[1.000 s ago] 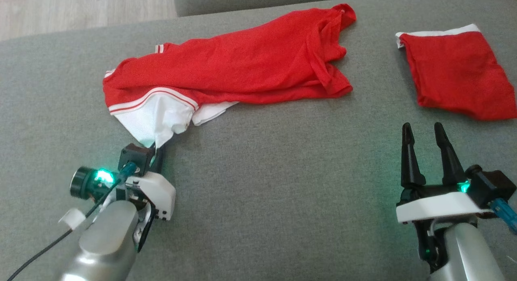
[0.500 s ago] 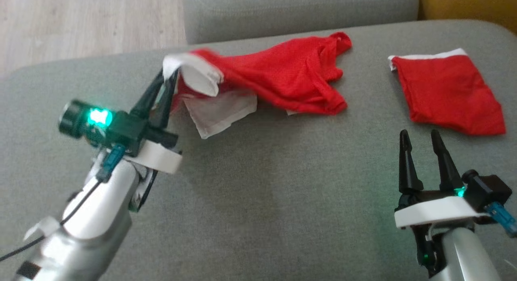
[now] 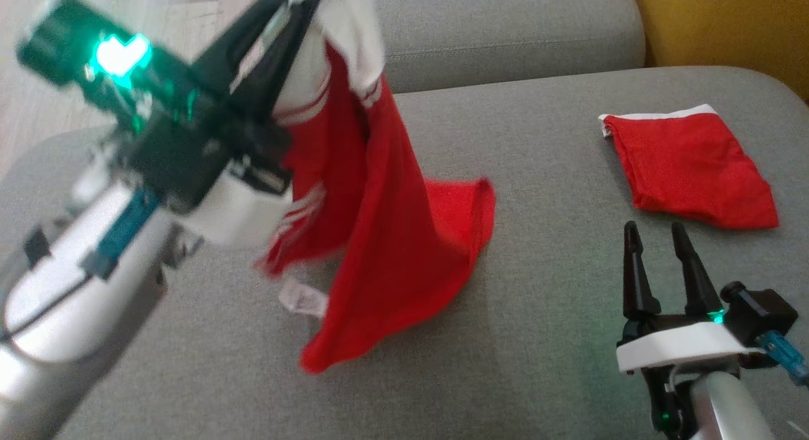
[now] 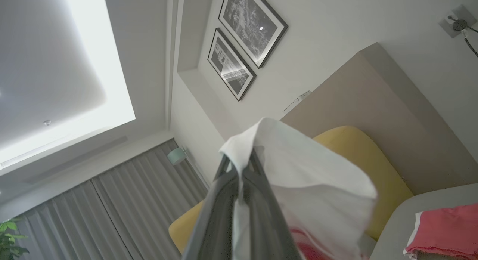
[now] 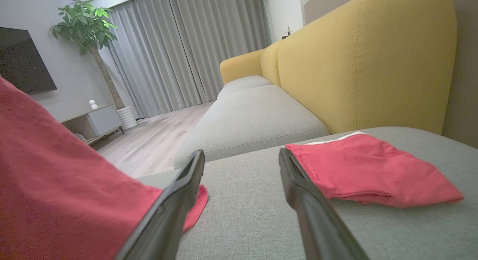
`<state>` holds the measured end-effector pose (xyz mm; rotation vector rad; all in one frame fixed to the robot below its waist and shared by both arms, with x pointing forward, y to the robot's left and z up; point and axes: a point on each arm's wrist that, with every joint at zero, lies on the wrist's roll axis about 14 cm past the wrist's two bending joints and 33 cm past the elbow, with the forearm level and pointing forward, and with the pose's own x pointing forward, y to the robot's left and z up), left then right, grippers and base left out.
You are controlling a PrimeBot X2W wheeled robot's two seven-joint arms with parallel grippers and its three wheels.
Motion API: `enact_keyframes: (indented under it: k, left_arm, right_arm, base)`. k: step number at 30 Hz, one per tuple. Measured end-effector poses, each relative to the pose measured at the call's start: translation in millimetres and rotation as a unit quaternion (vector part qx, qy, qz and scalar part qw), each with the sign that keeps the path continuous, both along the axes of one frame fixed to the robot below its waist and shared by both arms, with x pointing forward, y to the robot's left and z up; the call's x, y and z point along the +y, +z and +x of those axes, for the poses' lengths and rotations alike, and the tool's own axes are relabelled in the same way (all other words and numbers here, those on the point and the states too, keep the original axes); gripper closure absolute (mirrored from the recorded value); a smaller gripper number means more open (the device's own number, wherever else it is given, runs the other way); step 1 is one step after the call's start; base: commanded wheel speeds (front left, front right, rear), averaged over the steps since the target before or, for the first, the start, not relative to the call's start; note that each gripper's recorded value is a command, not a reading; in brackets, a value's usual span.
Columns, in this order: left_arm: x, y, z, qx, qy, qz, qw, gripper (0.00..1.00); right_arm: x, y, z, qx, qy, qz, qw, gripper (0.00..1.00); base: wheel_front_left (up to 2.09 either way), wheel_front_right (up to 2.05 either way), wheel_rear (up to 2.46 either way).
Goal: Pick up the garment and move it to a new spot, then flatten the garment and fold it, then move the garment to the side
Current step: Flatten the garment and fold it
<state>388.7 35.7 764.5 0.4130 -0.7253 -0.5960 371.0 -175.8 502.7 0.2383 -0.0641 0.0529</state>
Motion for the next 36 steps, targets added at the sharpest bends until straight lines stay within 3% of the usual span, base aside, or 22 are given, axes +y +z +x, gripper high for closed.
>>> enact_keyframes:
  k: [7,12,20,22,27,29,33,36]
  left_arm:
    - [-24,28,15,-0.021,-0.012,0.082,0.996,1.00]
    - [-9,5,77,0.045,0.052,0.137,0.988,1.00]
    - [76,-92,204,0.197,0.211,0.248,0.925,1.00]
    - [86,-111,227,0.223,0.229,0.251,0.914,0.00]
    - [84,-140,264,0.247,0.235,0.219,0.914,0.00]
    - [55,-168,276,0.256,0.205,0.196,0.924,0.00]
    - [25,-193,275,0.268,0.165,0.176,0.933,0.00]
    - [35,-190,273,0.273,0.167,0.149,0.936,0.00]
  right_arm:
    - [4,-10,1,0.016,0.004,0.009,1.000,0.00]
    - [1,-21,5,0.032,0.000,0.016,0.999,0.00]
    - [-11,-22,22,0.034,-0.016,0.025,0.999,0.00]
    - [-13,-29,23,0.044,-0.019,0.022,0.999,0.00]
    - [-20,-41,26,0.062,-0.028,0.018,0.998,0.00]
    - [-23,-50,27,0.075,-0.033,0.014,0.997,0.00]
    - [-22,-59,29,0.088,-0.029,0.010,0.996,0.00]
    - [-17,-55,35,0.080,-0.021,0.005,0.997,0.00]
  base:
    - [0.00,0.00,0.00]
    - [0.00,0.00,0.00]
    - [0.00,0.00,0.00]
    - [0.00,0.00,0.00]
    - [0.00,0.00,0.00]
    - [0.00,0.00,0.00]
    - [0.00,0.00,0.00]
    - [0.00,0.00,0.00]
